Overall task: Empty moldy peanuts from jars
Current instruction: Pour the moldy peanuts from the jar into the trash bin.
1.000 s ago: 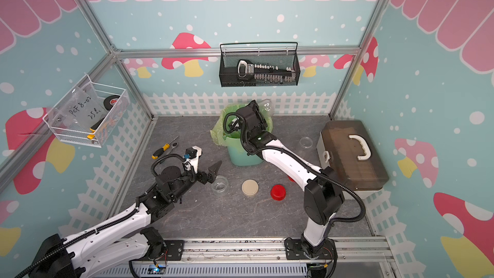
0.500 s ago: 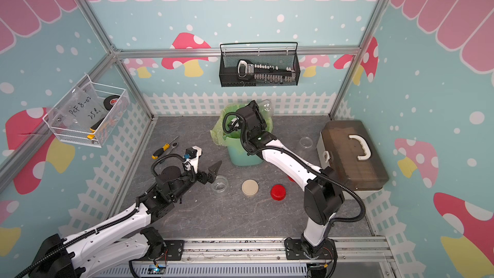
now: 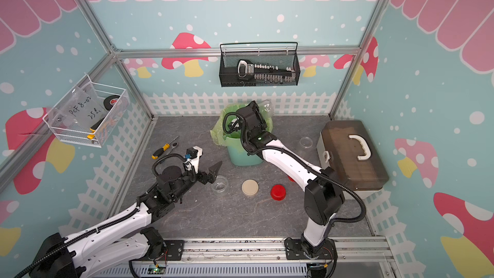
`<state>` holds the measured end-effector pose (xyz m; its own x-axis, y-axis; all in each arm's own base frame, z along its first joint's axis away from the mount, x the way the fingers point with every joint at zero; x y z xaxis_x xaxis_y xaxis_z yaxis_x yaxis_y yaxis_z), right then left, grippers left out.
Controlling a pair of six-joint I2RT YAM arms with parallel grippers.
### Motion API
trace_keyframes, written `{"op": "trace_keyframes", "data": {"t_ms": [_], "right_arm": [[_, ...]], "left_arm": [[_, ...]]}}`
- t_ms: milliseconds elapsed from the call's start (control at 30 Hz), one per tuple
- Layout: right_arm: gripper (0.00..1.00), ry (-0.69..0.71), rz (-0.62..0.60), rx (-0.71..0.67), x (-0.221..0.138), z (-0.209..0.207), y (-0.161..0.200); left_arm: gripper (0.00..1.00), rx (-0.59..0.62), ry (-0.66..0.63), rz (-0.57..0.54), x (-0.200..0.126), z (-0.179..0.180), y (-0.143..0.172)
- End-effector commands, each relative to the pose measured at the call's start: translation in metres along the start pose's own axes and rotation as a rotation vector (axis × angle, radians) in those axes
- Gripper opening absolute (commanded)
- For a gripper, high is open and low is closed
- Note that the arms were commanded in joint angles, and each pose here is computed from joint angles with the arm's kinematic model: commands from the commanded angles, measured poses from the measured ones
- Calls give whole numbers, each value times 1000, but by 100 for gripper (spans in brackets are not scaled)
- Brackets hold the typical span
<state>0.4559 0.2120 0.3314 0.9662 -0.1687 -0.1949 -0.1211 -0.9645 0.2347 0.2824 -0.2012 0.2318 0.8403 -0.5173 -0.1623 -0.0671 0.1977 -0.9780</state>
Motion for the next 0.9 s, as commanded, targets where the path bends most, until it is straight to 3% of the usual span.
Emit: {"op": "trace_keyframes", "data": {"t_ms": [0, 700, 867], "right_arm": [[38, 48, 0, -2, -12, -24, 10], [38, 91, 1, 23, -24, -48, 19], [38, 56, -15, 7, -18, -30, 5]], "left_arm": [[99, 14, 6, -25, 2, 0, -14], [99, 12, 9, -23, 4, 0, -14], [99, 10, 10, -23, 4, 0, -14]]}}
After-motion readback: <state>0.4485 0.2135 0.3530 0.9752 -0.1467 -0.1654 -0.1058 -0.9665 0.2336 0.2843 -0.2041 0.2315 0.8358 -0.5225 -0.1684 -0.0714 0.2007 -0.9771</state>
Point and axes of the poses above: each gripper's point midway between its finger pads, its own x axis out along the fingers, its own z axis along the line the jaws close on, y = z × x, the point moved 1 cm from there along -x, back along the fingers, and after that the axes turned 12 degrees about x, right-handed, at the moved point
